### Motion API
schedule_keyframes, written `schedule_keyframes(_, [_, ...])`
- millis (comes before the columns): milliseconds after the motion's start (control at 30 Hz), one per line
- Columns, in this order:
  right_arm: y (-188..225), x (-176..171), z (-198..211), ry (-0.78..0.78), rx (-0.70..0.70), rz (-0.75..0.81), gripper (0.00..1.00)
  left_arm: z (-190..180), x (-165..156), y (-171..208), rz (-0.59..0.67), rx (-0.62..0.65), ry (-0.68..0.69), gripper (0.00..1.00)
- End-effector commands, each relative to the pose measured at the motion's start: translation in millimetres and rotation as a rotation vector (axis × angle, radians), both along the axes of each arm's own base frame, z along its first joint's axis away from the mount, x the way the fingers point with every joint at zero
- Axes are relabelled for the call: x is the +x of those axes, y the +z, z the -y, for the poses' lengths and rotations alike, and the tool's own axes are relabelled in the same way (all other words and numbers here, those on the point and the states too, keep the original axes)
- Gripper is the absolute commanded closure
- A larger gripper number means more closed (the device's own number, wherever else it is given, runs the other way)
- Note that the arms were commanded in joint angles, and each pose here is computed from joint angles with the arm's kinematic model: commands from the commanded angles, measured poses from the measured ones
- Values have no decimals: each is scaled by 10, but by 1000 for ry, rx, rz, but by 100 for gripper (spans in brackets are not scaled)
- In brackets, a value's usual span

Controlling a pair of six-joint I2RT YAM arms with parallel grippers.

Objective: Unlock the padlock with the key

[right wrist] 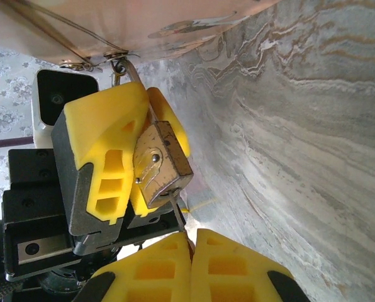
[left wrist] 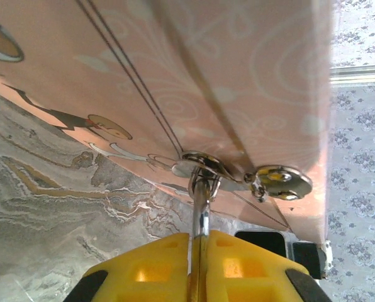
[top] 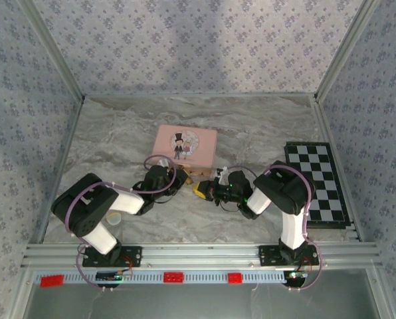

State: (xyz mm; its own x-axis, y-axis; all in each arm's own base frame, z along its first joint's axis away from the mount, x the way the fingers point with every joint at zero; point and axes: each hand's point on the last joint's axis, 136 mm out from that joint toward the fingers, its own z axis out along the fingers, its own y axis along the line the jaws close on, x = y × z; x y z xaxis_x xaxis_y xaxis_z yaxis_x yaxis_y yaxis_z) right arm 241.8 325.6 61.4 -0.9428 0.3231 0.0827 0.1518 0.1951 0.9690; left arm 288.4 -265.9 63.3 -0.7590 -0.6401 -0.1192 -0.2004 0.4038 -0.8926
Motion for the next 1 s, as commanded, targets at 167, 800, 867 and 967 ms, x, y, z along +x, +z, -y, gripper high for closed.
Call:
schedule_keyframes(167, [157, 117, 16, -46, 49, 36, 100, 153, -142, 219, 23, -88, -69, 100])
schedule_keyframes(800, [116, 172, 79, -60, 63, -26, 100, 204, -103, 422, 81, -135, -80, 100])
schedule_keyframes(867, [121, 179, 76, -63, 67, -31, 100, 211, -99, 448, 90, -142, -82, 100])
schedule_keyframes(967, [144, 182, 61, -63, 73, -31, 100, 224, -91, 476, 95, -150, -84, 100])
